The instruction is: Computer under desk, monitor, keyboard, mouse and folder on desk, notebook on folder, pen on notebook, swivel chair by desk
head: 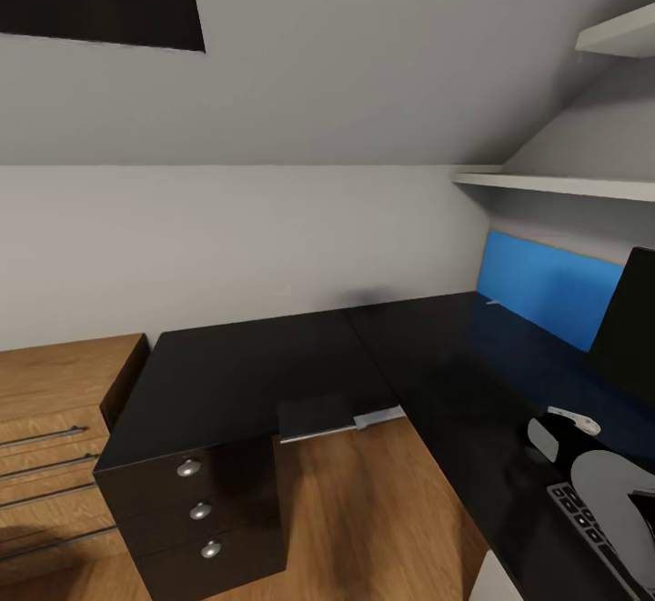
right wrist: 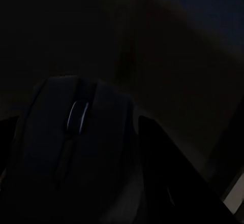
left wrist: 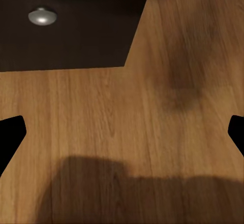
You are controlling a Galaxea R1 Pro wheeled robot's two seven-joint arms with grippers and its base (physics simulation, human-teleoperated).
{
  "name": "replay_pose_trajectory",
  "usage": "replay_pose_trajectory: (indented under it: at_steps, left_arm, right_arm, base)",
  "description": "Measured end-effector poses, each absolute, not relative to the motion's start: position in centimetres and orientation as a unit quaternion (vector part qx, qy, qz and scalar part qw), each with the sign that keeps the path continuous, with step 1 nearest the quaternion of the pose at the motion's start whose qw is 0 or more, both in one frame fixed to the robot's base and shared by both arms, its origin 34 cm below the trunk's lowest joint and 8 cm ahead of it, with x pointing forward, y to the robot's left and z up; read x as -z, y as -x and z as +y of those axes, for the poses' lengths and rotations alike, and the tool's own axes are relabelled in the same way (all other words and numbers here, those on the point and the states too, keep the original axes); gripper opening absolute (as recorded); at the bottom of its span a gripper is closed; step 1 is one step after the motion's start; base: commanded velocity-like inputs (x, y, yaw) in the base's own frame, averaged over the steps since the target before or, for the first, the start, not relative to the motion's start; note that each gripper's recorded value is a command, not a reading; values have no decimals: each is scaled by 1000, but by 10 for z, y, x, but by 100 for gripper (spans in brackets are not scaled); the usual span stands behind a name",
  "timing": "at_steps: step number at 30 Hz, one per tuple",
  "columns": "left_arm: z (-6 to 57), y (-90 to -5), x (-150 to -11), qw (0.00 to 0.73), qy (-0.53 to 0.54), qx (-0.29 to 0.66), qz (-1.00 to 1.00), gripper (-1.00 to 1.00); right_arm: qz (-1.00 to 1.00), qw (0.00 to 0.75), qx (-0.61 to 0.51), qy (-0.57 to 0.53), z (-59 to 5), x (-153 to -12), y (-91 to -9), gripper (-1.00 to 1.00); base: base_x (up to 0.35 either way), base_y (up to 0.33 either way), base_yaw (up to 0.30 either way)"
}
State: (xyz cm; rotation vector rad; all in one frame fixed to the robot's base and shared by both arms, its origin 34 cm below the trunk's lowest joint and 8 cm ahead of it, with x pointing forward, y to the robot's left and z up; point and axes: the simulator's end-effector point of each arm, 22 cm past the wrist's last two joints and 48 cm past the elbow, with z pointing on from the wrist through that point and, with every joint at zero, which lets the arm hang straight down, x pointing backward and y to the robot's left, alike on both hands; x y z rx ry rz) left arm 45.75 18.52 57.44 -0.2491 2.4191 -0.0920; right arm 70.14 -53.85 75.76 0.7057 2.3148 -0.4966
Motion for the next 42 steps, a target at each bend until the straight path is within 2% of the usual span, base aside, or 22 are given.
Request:
replay_pose_trajectory:
  at_steps: [18, 19, 42]
  left_arm:
    - [185, -457, -567, 346, 98, 36, 933, 100]
    - [185, -457, -567, 346, 98, 36, 933, 100]
    - [185, -457, -567, 346, 96, 35, 933, 100]
  right_arm:
    - [885, 330, 191, -269, -539, -751, -701, -100]
    - [885, 330, 192, -268, -539, -751, -701, 100]
    - [878, 350, 191, -266, -539, -759, -710, 100]
  base:
    - [0, 0, 0]
    - [0, 0, 0]
    - [0, 0, 0]
